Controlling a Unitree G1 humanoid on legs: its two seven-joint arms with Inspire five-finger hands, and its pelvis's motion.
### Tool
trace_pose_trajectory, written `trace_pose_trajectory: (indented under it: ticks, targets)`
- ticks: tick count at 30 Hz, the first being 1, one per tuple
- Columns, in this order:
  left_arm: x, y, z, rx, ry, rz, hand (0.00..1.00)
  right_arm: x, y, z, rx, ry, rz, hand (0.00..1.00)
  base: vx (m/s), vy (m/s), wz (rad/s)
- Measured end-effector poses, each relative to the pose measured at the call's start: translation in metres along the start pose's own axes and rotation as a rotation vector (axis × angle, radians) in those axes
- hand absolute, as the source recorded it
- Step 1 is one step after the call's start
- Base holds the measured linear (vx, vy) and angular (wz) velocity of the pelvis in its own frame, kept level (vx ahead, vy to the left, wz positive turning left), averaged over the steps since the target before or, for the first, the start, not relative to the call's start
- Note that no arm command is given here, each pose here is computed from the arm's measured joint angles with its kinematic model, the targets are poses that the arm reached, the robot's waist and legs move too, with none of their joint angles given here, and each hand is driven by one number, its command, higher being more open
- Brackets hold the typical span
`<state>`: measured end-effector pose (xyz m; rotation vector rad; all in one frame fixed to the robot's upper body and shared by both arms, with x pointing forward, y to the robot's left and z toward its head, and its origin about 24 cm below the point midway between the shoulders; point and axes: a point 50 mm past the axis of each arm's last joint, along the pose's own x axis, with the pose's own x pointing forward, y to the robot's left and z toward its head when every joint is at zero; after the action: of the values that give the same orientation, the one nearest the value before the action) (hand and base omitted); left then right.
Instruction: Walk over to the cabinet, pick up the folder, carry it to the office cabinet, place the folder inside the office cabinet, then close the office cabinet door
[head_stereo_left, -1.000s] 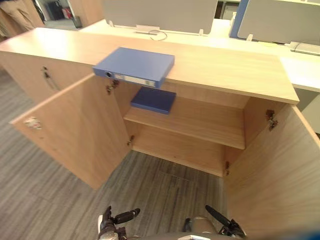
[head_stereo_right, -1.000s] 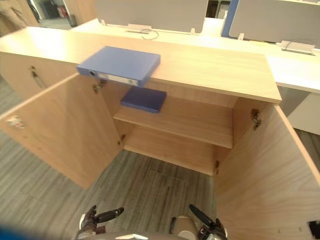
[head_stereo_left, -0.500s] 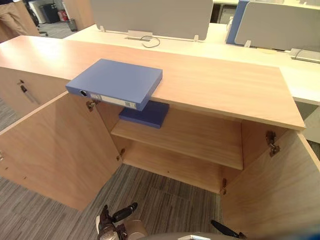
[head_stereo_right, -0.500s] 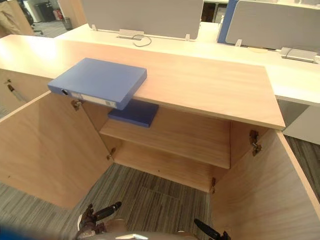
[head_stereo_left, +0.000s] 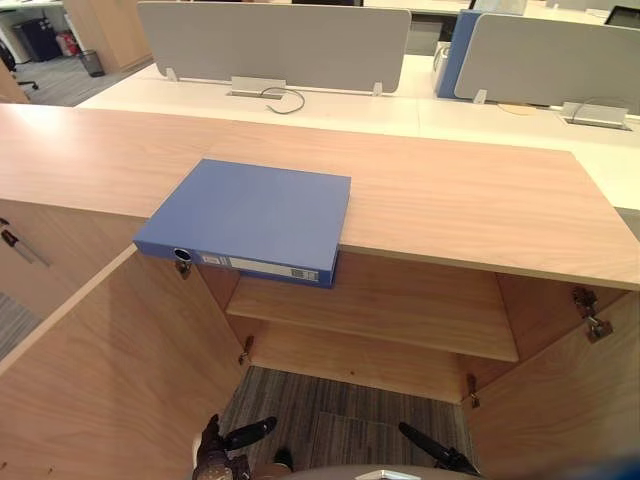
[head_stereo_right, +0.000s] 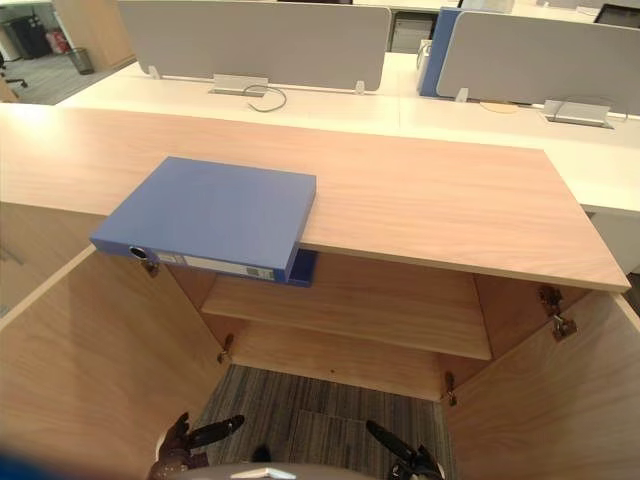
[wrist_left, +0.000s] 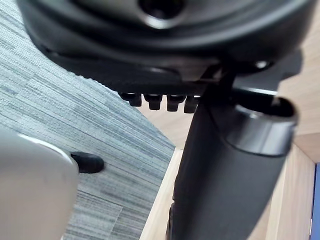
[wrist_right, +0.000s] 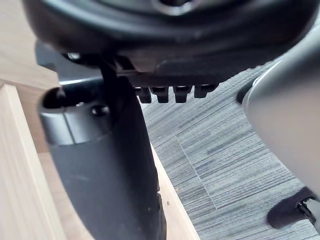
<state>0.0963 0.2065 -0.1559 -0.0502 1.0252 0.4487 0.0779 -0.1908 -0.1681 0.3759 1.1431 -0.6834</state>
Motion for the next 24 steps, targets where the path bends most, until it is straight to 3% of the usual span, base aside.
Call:
trace_pose_trajectory:
  ticks: [7,13,15,20,24]
  targets:
    - [-0.025,-0.004,0.019,-0.289,-0.176,-0.062,1.0,-0.005,-0.002,0.017,0.049,-0.101,-0.019,1.0,-0.08,0.084,-0.24]
    - [-0.052,0.012,0.066,-0.323,-0.442,-0.055,1.0,-0.008,0.015,0.022,0.046,-0.13,0.052,1.0,-0.1,-0.011,-0.22]
    - [-0.066,0.025,0.087,-0.329,-0.569,-0.005,1.0,-0.012,0.035,0.017,0.045,-0.118,0.115,1.0,0.01,-0.143,-0.49]
    - [-0.082,0.027,0.098,-0.289,-0.651,0.094,1.0,-0.013,0.034,0.017,0.046,-0.126,0.1,1.0,-0.02,-0.155,0.26]
    - [-0.105,0.055,0.115,-0.174,-0.773,0.386,1.0,-0.013,0.027,0.009,0.047,-0.108,0.073,1.0,0.07,-0.115,0.25]
